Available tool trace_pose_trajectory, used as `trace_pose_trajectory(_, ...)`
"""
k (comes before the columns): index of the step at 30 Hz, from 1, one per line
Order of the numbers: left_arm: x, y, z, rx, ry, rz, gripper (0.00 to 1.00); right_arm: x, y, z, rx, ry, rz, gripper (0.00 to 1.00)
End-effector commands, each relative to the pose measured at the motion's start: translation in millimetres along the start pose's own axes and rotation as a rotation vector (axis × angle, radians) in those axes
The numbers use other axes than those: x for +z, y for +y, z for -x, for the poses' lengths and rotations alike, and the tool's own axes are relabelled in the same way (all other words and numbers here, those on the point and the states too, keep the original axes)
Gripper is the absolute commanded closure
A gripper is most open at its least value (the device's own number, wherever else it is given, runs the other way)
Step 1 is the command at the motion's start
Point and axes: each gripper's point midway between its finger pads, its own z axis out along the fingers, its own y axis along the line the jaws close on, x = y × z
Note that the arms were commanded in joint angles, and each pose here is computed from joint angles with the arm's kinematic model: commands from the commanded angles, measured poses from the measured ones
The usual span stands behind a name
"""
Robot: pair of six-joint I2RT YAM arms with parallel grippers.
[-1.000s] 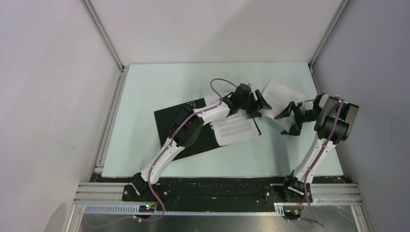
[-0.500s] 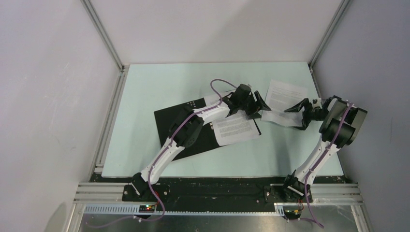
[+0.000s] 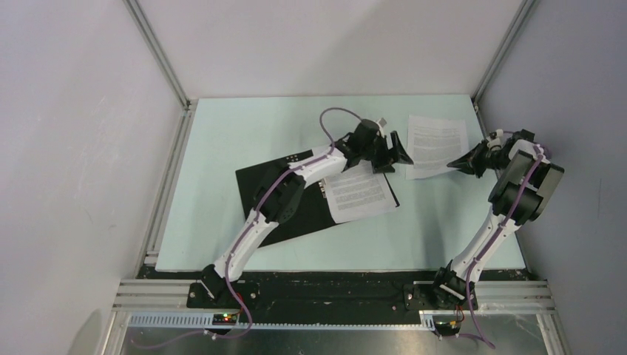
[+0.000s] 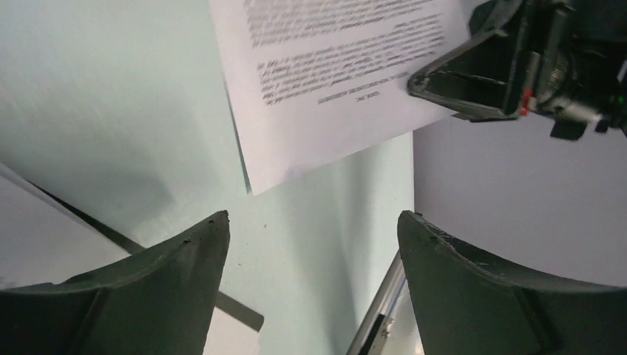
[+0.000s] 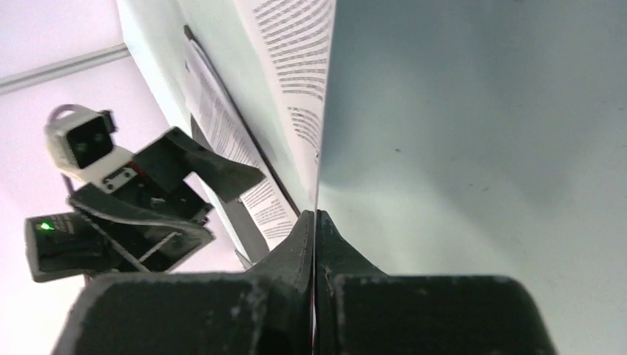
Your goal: Put the files into the folder
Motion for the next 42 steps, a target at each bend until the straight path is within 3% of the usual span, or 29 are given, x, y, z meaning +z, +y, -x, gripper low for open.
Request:
trace_pose_trajectory(1,-108,-121,90,0.358,-0.186,-0.225,0.11,-35,67,9,-0.212,-0.048,0.043,1.0)
trace_pose_trajectory(9,-239,-96,151,0.539,-0.302,-0.075,0.07,-52,217,-15,-0.561,-0.039,0.151,1.0)
trace_pose_trajectory(10,-248,-71,155,0.505,-0.297,-0.016,0.06,-51,229,-18,-0.575,-0.04,0.163,1.0)
trace_pose_trajectory(16,-333,-9,161,0.451,-0.341,0.143,0.04,-18,327,-42,-0.702,-0.009,0.316,1.0)
trace_pose_trajectory(23,-406,44,159,0.317,-0.387,0.24,0.0,9,400,-119,-0.879,0.115,0.506,1.0)
trace_pose_trajectory(29,-433,62,153,0.317,-0.415,0.31,0.0,16,380,-140,-0.777,0.241,0.527,1.0)
trace_pose_trajectory(42,-440,106,116,0.294,-0.315,0.462,0.0,66,207,-172,-0.389,0.492,0.203,1.0)
